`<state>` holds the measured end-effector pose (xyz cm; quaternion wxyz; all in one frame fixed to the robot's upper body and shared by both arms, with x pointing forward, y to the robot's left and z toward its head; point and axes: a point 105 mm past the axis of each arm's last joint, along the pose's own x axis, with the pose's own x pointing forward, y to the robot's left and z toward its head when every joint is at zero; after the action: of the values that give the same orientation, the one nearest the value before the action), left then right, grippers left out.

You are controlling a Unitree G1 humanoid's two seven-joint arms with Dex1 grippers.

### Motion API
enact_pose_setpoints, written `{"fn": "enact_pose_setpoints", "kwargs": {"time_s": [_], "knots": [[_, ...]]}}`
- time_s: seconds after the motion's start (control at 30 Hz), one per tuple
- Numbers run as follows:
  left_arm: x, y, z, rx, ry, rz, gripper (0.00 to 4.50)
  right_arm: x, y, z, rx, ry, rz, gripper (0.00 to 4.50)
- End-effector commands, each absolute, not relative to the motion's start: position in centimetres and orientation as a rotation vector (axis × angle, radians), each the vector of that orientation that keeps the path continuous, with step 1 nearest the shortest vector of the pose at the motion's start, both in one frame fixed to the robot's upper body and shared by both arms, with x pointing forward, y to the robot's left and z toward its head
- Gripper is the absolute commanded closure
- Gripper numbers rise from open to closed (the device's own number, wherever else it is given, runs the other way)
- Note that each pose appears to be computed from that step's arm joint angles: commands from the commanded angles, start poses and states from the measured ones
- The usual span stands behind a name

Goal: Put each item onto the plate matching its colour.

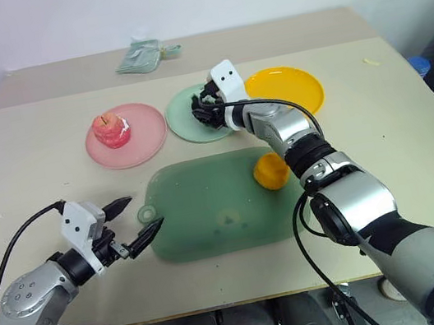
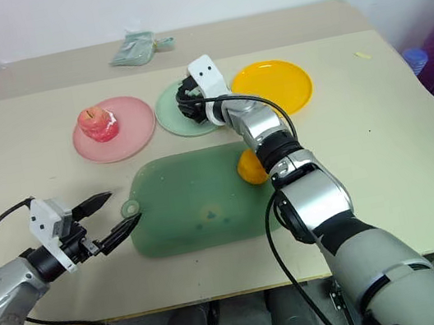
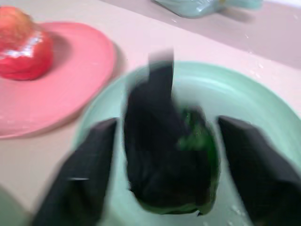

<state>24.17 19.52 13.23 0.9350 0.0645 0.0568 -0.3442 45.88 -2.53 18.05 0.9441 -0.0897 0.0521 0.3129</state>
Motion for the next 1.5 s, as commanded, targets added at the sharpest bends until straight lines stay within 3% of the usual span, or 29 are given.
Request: {"fn": "enact_pose_setpoints", "kwargs": {"time_s": [0.03, 0.17, 0.37, 0.47, 0.67, 0.7, 0.8, 0.93, 1.17, 1.27, 1.4, 1.5], "knots": [[23.6, 18.2, 14.2, 0.139, 0.077, -0.741, 0.0, 45.0, -3.3, 22.5, -0.284, -0.113, 0.727, 0.04], [23.2, 17.3, 14.1, 0.136, 0.088, -0.785, 0.0, 41.3, -6.9, 21.9, -0.33, -0.121, 0.881, 0.04], [23.0, 15.2, 13.7, 0.163, 0.104, -0.937, 0.0, 32.3, -11.4, 19.2, -0.336, 0.021, 1.087, 0.04], [23.1, 14.0, 13.5, 0.171, 0.103, -1.015, 0.0, 31.1, -12.5, 16.6, -0.36, 0.135, 1.051, 0.04], [23.7, 12.9, 13.4, 0.187, 0.088, -1.075, 0.0, 31.6, -13.7, 12.8, -0.36, 0.257, 0.959, 0.04], [23.8, 13.0, 13.3, 0.188, 0.087, -1.073, 0.0, 31.9, -13.6, 12.8, -0.353, 0.256, 0.941, 0.27], [24.1, 13.4, 13.2, 0.183, 0.079, -1.045, 0.0, 33.7, -13.5, 14.4, -0.312, 0.179, 0.851, 1.27], [24.5, 14.0, 13.7, 0.146, 0.042, -0.986, 0.0, 35.6, -13.5, 16.8, -0.254, 0.097, 0.767, 1.27], [25.3, 14.4, 14.3, 0.108, 0.0, -0.916, 0.0, 45.5, -17.7, 17.4, -0.105, 0.158, 0.239, 1.27], [25.3, 14.3, 14.3, 0.114, -0.005, -0.902, 0.0, 46.9, -17.9, 17.9, -0.071, 0.135, 0.187, 0.14], [25.7, 15.3, 14.8, 0.127, -0.037, -0.787, 0.0, 47.2, -17.3, 19.9, -0.123, 0.029, 0.236, 0.02], [26.7, 17.6, 14.8, 0.154, -0.048, -0.628, 0.0, 45.8, -17.2, 20.3, -0.262, -0.039, 0.356, 0.02]]}}
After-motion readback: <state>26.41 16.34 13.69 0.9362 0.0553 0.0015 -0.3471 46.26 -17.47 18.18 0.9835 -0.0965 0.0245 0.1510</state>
